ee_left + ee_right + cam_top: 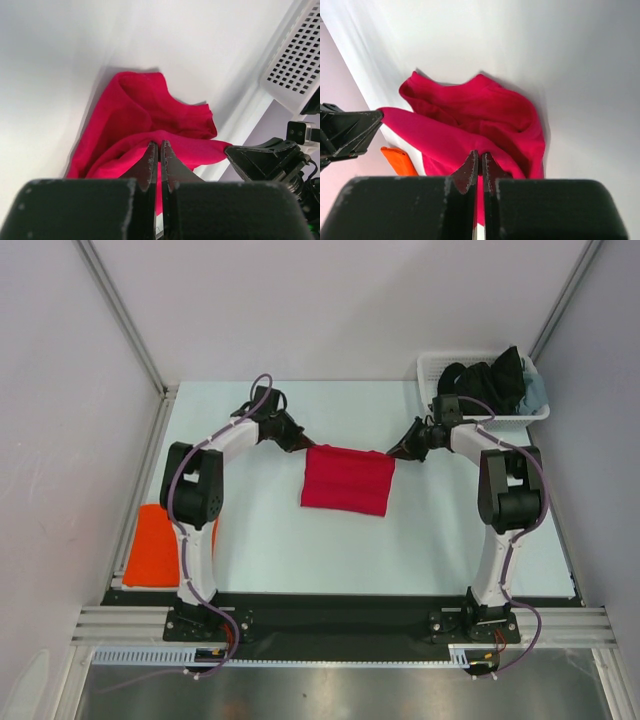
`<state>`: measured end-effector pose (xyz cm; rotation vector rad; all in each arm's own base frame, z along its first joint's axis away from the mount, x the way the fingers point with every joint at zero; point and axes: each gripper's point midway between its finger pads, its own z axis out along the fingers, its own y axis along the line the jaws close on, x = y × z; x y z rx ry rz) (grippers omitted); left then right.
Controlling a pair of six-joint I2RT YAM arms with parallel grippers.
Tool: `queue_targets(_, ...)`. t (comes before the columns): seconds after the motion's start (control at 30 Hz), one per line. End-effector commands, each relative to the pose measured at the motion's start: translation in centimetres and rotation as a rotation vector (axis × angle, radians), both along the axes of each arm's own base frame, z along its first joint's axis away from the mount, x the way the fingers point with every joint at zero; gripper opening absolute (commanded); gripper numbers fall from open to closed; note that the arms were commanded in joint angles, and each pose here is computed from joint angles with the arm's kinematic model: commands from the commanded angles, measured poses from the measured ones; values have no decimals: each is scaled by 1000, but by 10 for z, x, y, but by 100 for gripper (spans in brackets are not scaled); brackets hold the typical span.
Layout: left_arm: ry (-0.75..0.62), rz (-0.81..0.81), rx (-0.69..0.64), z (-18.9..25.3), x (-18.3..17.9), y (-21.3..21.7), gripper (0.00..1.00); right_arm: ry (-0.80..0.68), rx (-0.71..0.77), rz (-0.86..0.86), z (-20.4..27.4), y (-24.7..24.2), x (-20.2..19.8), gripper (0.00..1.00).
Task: Fold and stack the t-shirts
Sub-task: Fold the tshirt
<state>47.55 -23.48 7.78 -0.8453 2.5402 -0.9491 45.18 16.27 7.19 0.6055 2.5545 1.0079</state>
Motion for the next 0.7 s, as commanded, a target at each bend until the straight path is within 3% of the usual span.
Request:
queue_targets(0.0,-46,12,-3,12,21,9,0,-40,3,7,5,-6,18,0)
queue_targets(0.27,-30,17,0,2,31,11,1,-33,3,7,1,-9,31,2)
queue_targets(0.37,-40,-3,37,5,37,15,13,-28,-23,16,3,-11,38,10)
queue_targets(0.43,-128,-38,119,26,55,22,30,-104,-85,45,26,-17,54,22)
queue_targets(0.47,-104,-58,169,29,48,29,34,-81,-165,37,30,-29,52,25)
queue_targets(0.5,-149,-108,233,39,50,36,42,-108,-230,53,41,-35,54,35)
queue_targets(0.53,-211,-104,292,63,58,44,46,-195,-312,83,67,-44,63,40)
queue_targets(0.6,-264,-152,347,95,44,54,55,-227,-437,73,93,-63,53,50)
queue_targets(0.67,-272,-208,314,97,26,48,59,-226,-434,110,90,-57,36,50)
